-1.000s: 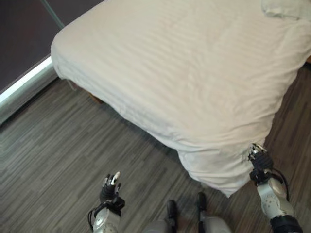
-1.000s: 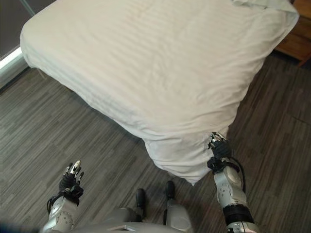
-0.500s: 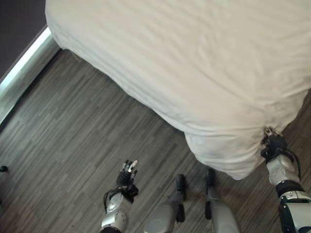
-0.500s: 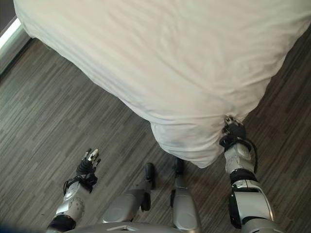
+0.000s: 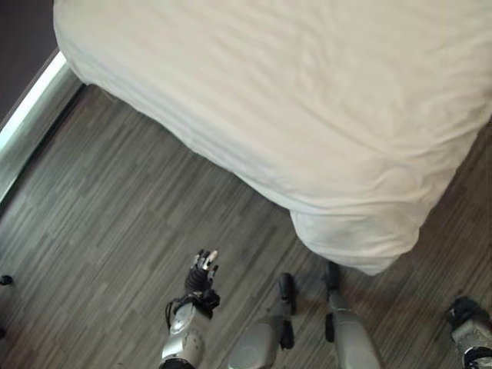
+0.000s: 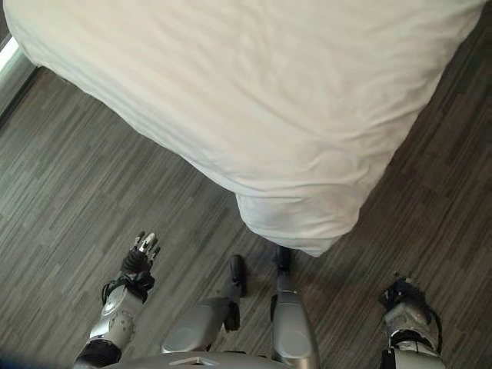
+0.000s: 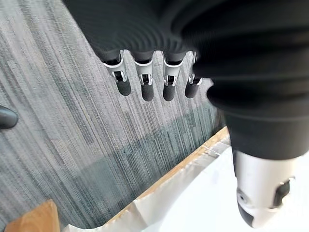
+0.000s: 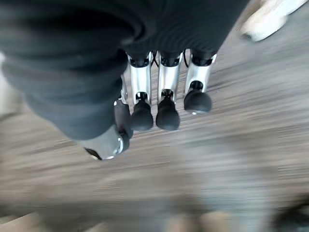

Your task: Making the bed.

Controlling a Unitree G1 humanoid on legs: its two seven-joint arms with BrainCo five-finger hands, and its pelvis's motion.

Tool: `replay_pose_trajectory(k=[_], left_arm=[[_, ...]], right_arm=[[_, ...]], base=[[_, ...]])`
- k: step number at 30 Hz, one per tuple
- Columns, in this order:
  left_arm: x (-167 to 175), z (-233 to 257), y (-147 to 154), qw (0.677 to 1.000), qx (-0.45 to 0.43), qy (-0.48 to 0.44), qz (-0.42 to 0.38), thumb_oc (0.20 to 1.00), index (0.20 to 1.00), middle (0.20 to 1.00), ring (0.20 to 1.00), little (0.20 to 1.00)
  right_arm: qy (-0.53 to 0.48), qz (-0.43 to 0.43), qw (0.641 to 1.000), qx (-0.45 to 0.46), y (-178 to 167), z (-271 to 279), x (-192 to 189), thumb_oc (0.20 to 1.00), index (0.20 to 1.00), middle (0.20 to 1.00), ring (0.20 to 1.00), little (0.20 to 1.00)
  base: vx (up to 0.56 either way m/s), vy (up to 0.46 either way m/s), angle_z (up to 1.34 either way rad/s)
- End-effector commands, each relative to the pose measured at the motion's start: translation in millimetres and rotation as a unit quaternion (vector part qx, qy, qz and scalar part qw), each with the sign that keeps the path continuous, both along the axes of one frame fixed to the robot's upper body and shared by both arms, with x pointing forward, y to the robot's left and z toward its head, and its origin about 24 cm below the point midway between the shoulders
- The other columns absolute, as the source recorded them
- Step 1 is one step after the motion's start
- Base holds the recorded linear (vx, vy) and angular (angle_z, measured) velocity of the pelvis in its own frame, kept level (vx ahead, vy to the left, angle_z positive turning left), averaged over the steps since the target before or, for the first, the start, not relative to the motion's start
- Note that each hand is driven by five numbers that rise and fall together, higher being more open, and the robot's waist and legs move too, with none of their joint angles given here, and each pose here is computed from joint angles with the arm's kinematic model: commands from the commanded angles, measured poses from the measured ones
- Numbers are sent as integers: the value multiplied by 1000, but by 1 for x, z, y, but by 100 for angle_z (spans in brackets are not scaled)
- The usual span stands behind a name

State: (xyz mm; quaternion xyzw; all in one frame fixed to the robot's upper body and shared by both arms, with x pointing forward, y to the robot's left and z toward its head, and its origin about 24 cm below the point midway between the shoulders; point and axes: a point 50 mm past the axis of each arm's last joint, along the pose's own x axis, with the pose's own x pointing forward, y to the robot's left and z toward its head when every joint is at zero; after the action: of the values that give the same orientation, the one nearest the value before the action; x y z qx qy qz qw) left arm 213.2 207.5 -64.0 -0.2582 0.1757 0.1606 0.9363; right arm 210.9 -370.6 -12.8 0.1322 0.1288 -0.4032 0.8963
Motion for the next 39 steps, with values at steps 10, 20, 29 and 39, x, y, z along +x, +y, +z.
replay_pose_trajectory(k=[10,20,29,39], left_arm=[[-20,0,28,999,5,-29,21,1000,1000,1000,1000,1000],[-18,0,30,999,14,-23,26,1000,1000,1000,1000,1000],[-6,9,30,999,30,-35,23,1000,1000,1000,1000,1000],[7,11,15,999,16,-36,13,1000,1000,1000,1000,1000]], right_arm=[[-49,632,749,-190,155,59,39,200,200,200,200,200],[5,686,698,-206,205,29,61,200,200,200,200,200],[19,551,797,-249,169,49,114,200,200,200,200,200],[218,353,896,-157,88,-25,72,200,200,200,200,200]], base=[[-33,-5,1],[-47,8,15],[-50,-11,13],[-12,-4,6]])
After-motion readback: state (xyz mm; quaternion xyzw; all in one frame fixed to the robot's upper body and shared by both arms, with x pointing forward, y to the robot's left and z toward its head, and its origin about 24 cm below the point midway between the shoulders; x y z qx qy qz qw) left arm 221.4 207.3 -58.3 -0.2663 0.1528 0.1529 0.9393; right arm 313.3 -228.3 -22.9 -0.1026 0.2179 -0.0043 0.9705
